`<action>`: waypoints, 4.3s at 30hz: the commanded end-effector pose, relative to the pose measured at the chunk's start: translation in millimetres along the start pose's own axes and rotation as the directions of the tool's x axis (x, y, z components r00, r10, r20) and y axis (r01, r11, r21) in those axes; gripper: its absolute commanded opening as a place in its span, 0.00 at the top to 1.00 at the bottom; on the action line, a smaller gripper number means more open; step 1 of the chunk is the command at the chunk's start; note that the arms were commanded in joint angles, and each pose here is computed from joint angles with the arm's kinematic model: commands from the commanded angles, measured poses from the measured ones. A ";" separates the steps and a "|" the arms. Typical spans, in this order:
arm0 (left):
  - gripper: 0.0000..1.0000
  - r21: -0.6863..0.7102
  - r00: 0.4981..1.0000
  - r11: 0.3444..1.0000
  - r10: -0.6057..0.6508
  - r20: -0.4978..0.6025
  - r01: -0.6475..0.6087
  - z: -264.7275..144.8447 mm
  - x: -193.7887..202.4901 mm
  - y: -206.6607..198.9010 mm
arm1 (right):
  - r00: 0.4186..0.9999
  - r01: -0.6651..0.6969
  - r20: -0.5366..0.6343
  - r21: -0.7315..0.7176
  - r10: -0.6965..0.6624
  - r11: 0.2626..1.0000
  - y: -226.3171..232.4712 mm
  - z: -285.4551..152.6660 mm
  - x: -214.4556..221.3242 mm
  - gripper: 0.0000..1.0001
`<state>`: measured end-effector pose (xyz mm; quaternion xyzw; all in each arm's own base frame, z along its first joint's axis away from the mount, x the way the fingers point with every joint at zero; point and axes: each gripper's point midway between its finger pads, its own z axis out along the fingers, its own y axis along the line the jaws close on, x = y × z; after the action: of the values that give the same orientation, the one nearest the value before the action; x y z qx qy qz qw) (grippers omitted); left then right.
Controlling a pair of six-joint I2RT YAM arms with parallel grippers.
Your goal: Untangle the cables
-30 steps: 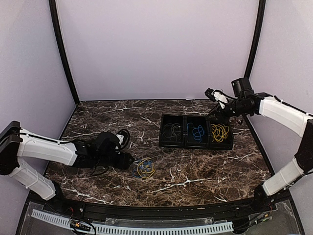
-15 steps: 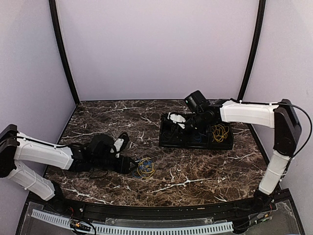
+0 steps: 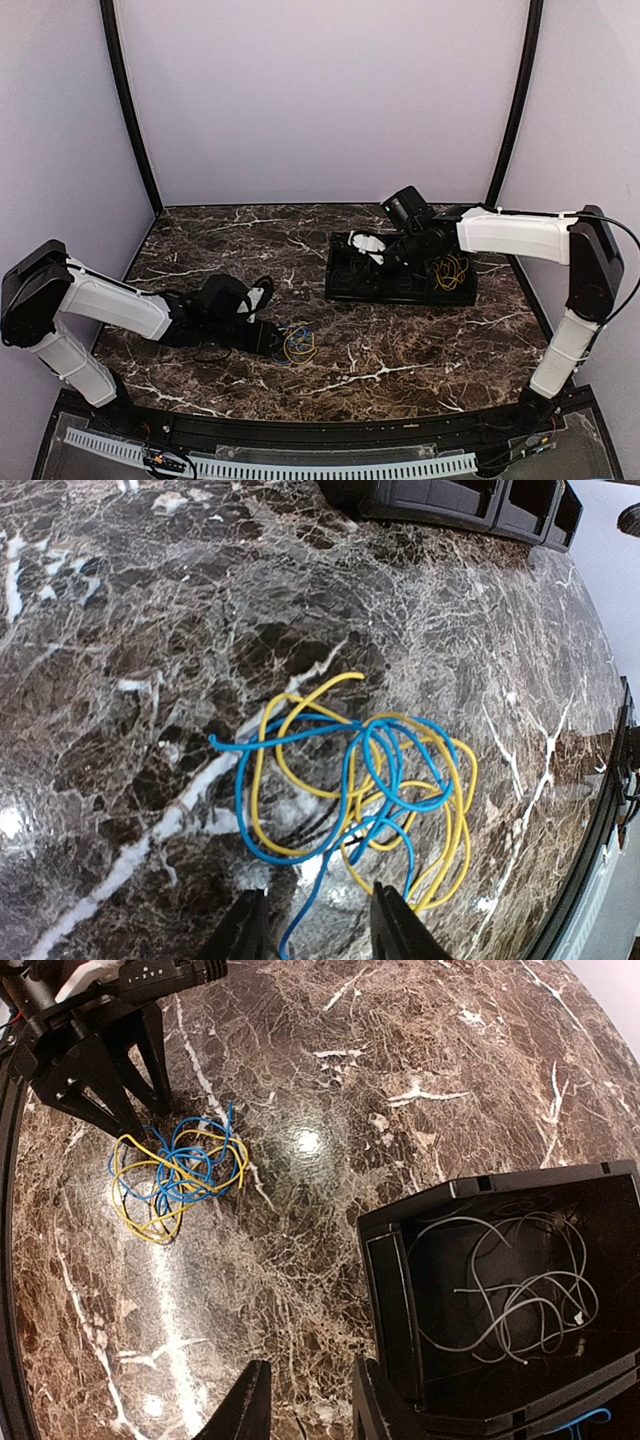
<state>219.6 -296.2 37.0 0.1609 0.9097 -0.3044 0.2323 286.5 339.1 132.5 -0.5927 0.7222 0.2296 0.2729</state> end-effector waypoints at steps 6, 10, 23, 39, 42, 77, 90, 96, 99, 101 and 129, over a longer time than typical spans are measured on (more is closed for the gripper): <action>0.57 -0.092 0.998 0.996 -0.016 0.062 0.021 -15.2 -26.1 4.3 | 0.998 0.043 0.053 0.031 -0.045 0.999 6.3 -21.2 -11.6 0.70; 0.48 -0.175 0.997 0.984 0.008 0.079 0.006 -23.1 -34.6 13.7 | 0.996 0.052 0.065 0.040 -0.055 0.998 8.3 -27.7 -14.0 0.70; 0.65 -0.005 0.996 0.996 0.086 -0.015 -0.086 -4.2 -28.6 -18.6 | 0.996 0.056 0.063 0.048 -0.059 0.997 8.8 -31.1 -13.7 0.70; 0.93 0.003 0.995 0.995 0.096 -0.041 -0.096 1.3 -27.5 -20.2 | 0.997 0.056 0.046 0.050 -0.058 0.997 7.8 -27.4 -8.4 0.70; 1.00 0.016 0.994 0.995 0.098 -0.045 -0.098 -1.3 -28.4 -24.6 | 0.997 0.058 0.048 0.050 -0.060 0.997 8.3 -27.2 -8.1 0.70; 1.00 0.143 0.881 0.984 0.023 0.472 -0.102 -155.0 -119.1 -81.5 | 0.972 -0.005 0.199 -0.514 0.125 0.858 101.0 51.0 -85.4 0.43; 1.00 0.092 0.818 0.996 -0.061 0.572 0.010 -191.3 -131.7 -64.6 | 0.999 -0.053 -0.017 -0.453 0.051 0.890 131.8 144.5 -30.4 0.40; 1.00 0.030 0.779 0.999 -0.036 0.626 0.022 -221.8 -136.6 -56.9 | 0.992 -0.102 -0.110 -0.408 0.063 0.907 128.8 168.1 -6.6 0.53; 1.00 -0.018 0.743 1.000 0.007 0.669 0.006 -254.6 -151.6 -62.5 | 0.984 -0.136 -0.159 -0.375 0.081 0.917 124.7 176.6 8.1 0.72; 1.00 -0.060 0.708 0.998 0.055 0.704 -0.018 -284.5 -165.9 -70.3 | 0.979 -0.149 -0.185 -0.354 0.087 0.923 123.1 180.1 18.4 0.83; 1.00 -0.167 0.606 0.982 0.186 0.773 -0.088 -322.6 -224.6 -102.7 | 0.995 0.089 0.068 -0.251 -0.075 0.964 86.9 21.1 -71.5 0.51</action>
<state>259.4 -197.0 431.2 0.0849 0.7342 -0.2269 0.6343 218.7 433.9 122.3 -0.6279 0.6810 0.3193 0.1998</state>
